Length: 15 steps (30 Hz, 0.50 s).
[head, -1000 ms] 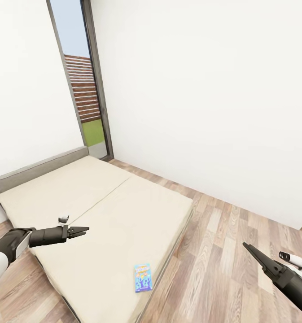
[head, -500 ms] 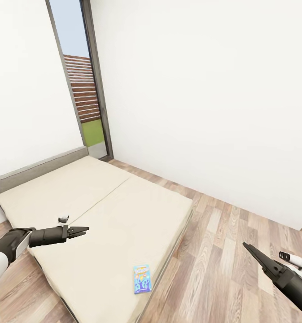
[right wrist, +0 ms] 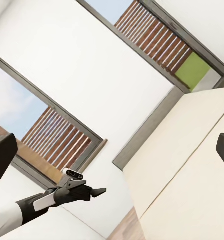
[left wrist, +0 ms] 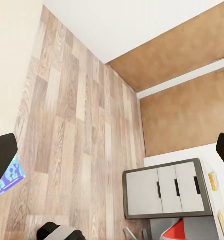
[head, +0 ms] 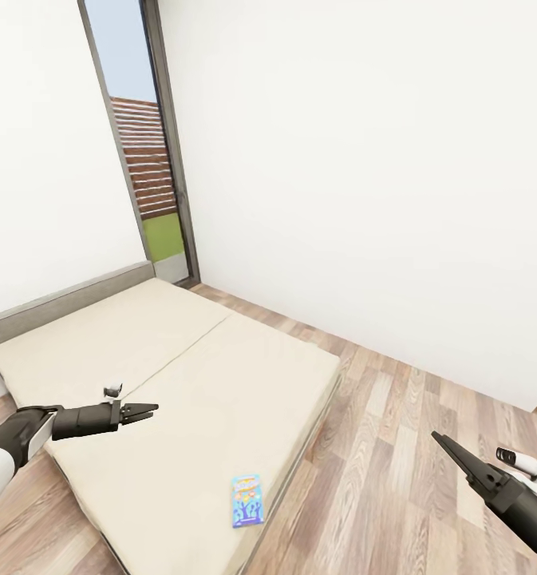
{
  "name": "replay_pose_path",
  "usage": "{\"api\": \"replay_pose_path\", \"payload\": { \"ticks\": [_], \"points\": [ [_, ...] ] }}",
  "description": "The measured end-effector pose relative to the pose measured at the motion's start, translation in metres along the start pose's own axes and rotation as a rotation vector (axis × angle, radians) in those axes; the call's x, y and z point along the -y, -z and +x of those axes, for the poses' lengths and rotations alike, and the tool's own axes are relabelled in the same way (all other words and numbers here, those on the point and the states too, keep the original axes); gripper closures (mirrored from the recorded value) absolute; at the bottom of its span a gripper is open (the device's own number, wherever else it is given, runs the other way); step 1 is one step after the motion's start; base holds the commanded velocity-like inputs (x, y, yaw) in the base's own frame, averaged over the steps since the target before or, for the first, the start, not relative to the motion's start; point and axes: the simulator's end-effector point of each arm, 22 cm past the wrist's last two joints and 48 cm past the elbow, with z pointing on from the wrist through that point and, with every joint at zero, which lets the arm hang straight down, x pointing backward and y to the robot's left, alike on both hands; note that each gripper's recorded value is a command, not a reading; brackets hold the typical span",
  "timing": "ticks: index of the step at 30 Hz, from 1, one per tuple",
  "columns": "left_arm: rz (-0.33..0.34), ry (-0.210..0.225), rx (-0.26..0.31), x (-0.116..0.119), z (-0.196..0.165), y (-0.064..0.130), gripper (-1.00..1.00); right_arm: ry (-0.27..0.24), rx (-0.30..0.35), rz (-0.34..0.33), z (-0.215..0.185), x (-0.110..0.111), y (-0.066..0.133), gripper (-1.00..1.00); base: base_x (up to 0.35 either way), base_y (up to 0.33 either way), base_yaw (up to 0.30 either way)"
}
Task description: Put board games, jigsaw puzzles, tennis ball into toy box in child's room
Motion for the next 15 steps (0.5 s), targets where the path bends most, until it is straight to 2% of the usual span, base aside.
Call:
{"api": "replay_pose_path", "payload": {
  "ticks": [6,15],
  "points": [
    [0.0,0.0,0.0,-0.0001,0.0001,0.0,-1.0,0.0,0.0,0.001,0.0,0.0003,0.0,-1.0,0.001,-0.134,0.0],
    [0.0,0.0,0.0,-0.0001,0.0002,0.0,-1.0,0.0,0.0,0.0,0.0002,0.0001,-0.0001,-1.0,0.0,-0.274,0.0]
  ]
}}
